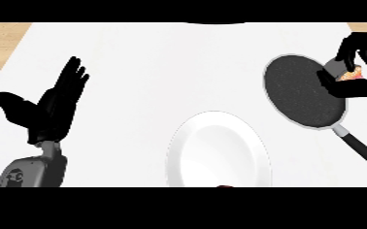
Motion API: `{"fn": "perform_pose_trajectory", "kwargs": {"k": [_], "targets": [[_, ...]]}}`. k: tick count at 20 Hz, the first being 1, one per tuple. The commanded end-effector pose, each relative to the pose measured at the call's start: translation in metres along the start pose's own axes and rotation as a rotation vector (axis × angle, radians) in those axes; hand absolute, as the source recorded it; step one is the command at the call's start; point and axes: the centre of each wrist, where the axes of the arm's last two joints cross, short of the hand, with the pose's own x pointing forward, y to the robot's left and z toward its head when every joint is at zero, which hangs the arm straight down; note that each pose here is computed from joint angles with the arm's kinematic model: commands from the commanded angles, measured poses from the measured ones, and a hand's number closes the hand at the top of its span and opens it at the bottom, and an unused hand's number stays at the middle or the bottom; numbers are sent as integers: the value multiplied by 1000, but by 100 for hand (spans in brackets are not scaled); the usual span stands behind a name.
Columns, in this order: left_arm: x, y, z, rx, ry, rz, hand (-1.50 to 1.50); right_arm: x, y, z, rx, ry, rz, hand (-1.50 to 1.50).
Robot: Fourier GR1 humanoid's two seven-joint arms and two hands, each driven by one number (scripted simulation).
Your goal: Pick the cupcake from the plate and place it in the pan
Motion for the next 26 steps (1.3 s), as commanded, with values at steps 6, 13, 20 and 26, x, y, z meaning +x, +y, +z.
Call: {"fn": "perform_pose_trajectory", "kwargs": {"k": [6, 13, 20, 26], "targets": [[-11, 6, 8, -8, -12, -4, 0, -56, 73, -13, 100, -53, 0, 150], [9, 5, 12, -40, -6, 9, 0, -67, 100, -23, 214, 253, -43, -150], [29, -2, -17, -15, -6, 4, 0, -94, 104, -15, 243, 169, -194, -150], [17, 0, -12, 2, -24, 4, 0, -120, 73, -2, 26, 160, -500, -150]]}}
